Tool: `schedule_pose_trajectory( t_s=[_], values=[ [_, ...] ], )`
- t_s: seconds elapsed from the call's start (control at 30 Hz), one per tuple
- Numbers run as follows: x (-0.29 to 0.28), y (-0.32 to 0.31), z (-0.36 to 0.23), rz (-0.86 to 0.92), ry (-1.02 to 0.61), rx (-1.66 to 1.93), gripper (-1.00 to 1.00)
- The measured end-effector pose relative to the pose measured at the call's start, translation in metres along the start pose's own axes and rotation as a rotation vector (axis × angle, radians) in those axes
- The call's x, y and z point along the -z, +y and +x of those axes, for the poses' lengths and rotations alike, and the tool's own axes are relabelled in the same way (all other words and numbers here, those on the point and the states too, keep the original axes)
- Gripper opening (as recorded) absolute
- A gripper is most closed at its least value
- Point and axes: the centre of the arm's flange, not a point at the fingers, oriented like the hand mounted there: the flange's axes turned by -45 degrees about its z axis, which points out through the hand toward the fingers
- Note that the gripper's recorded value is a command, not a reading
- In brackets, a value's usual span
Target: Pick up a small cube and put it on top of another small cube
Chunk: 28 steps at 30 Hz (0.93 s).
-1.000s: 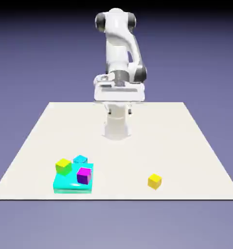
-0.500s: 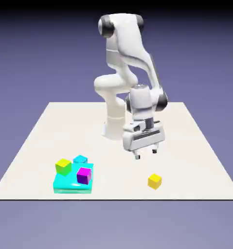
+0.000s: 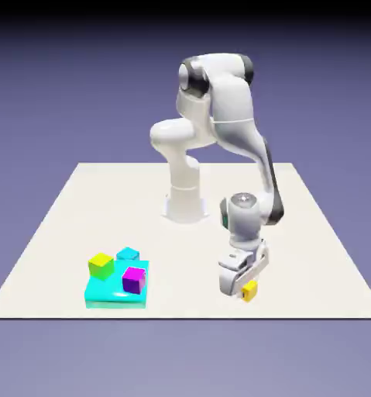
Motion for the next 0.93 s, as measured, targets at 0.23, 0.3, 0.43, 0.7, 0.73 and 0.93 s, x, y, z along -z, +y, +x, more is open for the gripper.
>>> schedule_pose_trajectory(
  t_s=[0.23,0.3,0.43,0.7,0.73,0.93],
  values=[
    [0.064,0.077,-0.045,-0.03,-0.004,-0.148,-1.0],
    [0.086,0.123,-0.083,-0.046,-0.007,-0.247,-1.0],
    [0.13,0.198,-0.182,-0.07,-0.009,-0.462,-1.0],
    [0.156,0.242,-0.295,-0.072,0.003,-0.663,-1.0],
    [0.147,0.248,-0.318,-0.078,0.004,-0.71,-1.0],
    [0.123,0.248,-0.317,-0.078,0.003,-0.704,1.0]
  ],
)
